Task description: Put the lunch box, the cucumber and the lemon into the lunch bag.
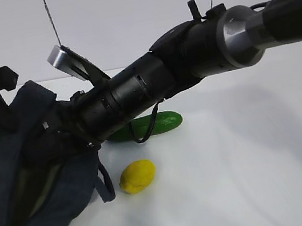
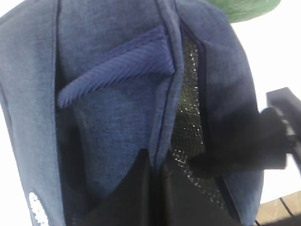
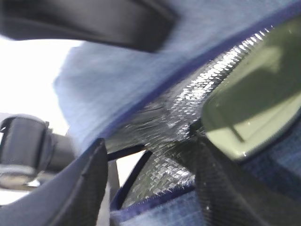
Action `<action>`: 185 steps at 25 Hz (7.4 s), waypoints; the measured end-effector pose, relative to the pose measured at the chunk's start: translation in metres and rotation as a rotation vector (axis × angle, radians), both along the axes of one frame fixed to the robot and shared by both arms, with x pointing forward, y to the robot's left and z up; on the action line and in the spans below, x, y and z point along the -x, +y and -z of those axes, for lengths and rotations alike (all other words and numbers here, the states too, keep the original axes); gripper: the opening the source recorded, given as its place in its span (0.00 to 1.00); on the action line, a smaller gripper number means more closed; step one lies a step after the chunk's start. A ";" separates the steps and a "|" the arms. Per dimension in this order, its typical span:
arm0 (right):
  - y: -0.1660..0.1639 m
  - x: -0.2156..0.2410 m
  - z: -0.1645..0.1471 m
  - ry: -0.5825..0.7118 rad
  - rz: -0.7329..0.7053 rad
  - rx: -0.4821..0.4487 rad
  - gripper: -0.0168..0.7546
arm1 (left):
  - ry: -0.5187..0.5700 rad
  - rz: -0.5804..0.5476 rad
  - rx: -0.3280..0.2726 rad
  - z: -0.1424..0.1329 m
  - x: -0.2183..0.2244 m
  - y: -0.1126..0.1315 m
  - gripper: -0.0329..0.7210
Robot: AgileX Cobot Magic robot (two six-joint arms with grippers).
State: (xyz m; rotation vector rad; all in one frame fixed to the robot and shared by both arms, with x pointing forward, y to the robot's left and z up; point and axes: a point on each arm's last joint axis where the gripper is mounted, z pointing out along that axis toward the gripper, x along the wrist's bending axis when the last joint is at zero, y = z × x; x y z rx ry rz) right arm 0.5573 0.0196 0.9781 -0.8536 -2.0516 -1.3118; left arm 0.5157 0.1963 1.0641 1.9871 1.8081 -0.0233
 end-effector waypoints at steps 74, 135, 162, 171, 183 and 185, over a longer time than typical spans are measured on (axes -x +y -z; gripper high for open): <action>-0.061 -0.121 0.075 -0.871 -0.590 0.747 0.76 | -0.038 -0.019 -0.002 -0.001 -0.004 0.001 0.03; -0.065 -0.035 -0.137 0.091 0.312 0.487 0.50 | -0.055 -0.024 0.002 -0.002 -0.005 0.000 0.03; -0.027 0.010 -0.103 0.213 0.378 0.332 0.50 | -0.068 -0.023 0.006 -0.002 -0.006 0.000 0.03; -0.008 -0.010 -0.059 0.370 0.432 0.288 0.50 | -0.071 -0.026 0.017 -0.003 -0.007 -0.001 0.03; 0.006 -0.026 -0.028 0.302 0.431 0.210 0.49 | -0.076 -0.028 0.021 -0.003 -0.007 -0.001 0.03; 0.006 -0.027 -0.026 0.267 0.425 0.209 0.49 | -0.076 -0.029 0.022 -0.003 -0.007 -0.001 0.03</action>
